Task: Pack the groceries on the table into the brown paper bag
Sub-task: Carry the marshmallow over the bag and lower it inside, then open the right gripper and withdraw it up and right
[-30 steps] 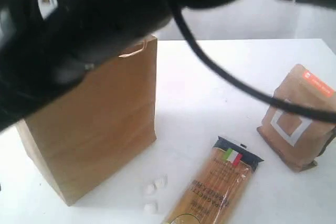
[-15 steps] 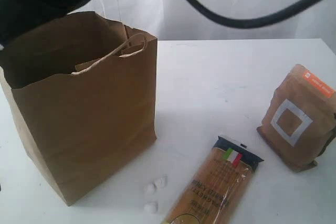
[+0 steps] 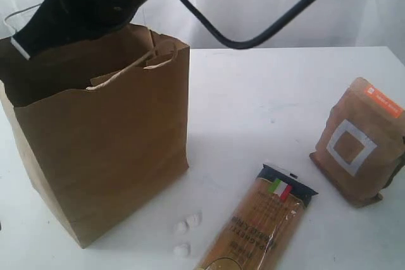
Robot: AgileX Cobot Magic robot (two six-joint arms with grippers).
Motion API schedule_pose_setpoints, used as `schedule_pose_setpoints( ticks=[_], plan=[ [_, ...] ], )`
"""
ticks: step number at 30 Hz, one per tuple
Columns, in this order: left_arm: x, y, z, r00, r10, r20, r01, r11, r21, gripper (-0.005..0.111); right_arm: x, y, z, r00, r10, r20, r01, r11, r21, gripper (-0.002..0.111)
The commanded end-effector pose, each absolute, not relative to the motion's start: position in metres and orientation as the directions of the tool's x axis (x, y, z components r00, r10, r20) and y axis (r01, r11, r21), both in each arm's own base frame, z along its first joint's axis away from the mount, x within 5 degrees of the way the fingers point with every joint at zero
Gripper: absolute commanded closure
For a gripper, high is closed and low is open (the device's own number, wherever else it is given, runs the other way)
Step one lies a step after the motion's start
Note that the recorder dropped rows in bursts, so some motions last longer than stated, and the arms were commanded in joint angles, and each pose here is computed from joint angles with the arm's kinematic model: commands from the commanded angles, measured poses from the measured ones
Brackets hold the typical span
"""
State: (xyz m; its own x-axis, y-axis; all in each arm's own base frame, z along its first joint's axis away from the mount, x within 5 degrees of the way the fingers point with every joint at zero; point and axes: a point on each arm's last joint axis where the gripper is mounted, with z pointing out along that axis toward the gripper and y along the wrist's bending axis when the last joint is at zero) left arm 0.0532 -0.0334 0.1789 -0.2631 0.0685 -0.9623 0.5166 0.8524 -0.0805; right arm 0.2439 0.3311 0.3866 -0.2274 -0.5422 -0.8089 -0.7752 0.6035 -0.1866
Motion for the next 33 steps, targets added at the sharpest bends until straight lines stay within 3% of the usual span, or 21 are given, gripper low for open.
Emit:
schedule_pose_setpoints(
  ticks=[1, 10, 14, 17, 33],
  plan=[
    [0.053, -0.033, 0.179, -0.262, 0.059, -0.963, 0.514, 0.853, -0.087, 0.106, 0.248, 0.333, 0.384, -0.242, -0.530, -0.813, -0.772, 0.613, -0.169, 0.108],
    [0.053, -0.033, 0.179, -0.262, 0.059, -0.963, 0.514, 0.853, -0.087, 0.106, 0.259, 0.338, 0.367, -0.260, -0.560, -0.786, -0.773, 0.609, -0.178, 0.105],
    [0.053, -0.033, 0.179, -0.262, 0.059, -0.963, 0.514, 0.853, -0.087, 0.106, 0.262, 0.342, 0.360, -0.255, -0.565, -0.785, -0.777, 0.603, -0.181, 0.077],
    [0.053, -0.033, 0.179, -0.262, 0.059, -0.963, 0.514, 0.853, -0.087, 0.106, 0.262, 0.343, 0.364, -0.221, -0.561, -0.798, -0.781, 0.592, -0.200, 0.064],
    [0.053, -0.033, 0.179, -0.262, 0.059, -0.963, 0.514, 0.853, -0.087, 0.106, 0.217, 0.263, 0.463, -0.168, -0.476, -0.863, -0.688, 0.684, -0.242, 0.064]
  ],
)
